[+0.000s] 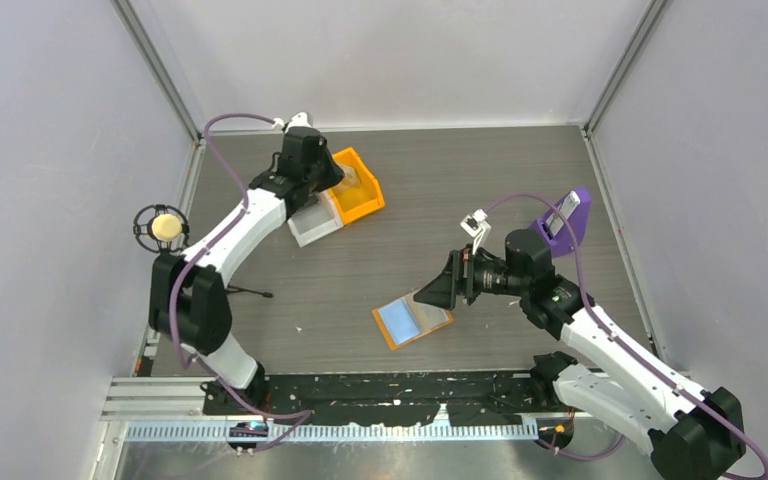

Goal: Take the credit cards out of the card holder
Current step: Place the credit card in the storage box.

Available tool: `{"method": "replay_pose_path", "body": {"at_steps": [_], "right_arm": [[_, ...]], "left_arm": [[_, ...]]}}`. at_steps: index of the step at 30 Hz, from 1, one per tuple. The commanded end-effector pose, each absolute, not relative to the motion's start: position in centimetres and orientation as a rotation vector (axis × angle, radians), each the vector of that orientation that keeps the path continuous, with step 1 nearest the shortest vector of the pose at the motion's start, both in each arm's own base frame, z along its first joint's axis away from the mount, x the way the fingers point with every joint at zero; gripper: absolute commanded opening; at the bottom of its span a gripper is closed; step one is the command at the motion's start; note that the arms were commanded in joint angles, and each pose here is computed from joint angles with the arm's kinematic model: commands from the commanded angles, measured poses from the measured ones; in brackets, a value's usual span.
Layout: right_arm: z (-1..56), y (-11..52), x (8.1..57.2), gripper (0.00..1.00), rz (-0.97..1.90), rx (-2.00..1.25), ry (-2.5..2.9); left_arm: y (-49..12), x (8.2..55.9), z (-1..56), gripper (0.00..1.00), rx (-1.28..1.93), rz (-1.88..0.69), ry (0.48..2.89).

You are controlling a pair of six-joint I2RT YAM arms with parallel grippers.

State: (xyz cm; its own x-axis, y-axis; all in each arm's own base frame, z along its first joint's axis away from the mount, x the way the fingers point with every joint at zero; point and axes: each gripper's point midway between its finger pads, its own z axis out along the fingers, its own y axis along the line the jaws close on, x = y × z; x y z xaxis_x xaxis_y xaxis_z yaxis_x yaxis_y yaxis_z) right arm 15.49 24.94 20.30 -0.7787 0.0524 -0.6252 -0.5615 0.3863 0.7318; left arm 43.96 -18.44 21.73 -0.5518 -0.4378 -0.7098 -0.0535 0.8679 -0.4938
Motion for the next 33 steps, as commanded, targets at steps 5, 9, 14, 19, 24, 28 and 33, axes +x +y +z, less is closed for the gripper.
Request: {"method": "replay_pose_path", "body": {"at_steps": [5, 9, 14, 19, 24, 28, 33], "right_arm": [[21.6, 26.0, 17.4, 0.95, 1.404, -0.418, 2.070], [21.6, 26.4, 17.7, 0.95, 1.413, -0.428, 2.086], [21.4, 26.5, 18.5, 0.95, 1.397, -0.404, 2.099], [21.4, 26.9, 19.1, 0.95, 1.399, -0.416, 2.107], [21.6, 26.7, 19.7, 0.95, 1.385, -0.414, 2.103], [21.3, 26.5, 19.9, 0.95, 1.377, -0.398, 2.115], [20.9, 26.4, 20.1, 0.95, 1.372, -0.386, 2.133]], "left_arm": [[-16.5, 51.0, 22.3, 0.00, -0.534, -0.489, 1.993], [-16.2, 53.0, 20.6, 0.00, -0.567, -0.487, 2.008], [-16.0, 54.9, 19.5, 0.00, -0.624, -0.484, 2.009], [-15.7, 55.5, 17.9, 0.00, -0.685, -0.464, 2.022], [-15.7, 56.0, 16.0, 0.00, -0.708, -0.449, 2.056], [-15.2, 56.1, 14.8, 0.00, -0.711, -0.400, 2.065], [-14.8, 56.5, 13.7, 0.00, -0.712, -0.381, 2.074]]}}
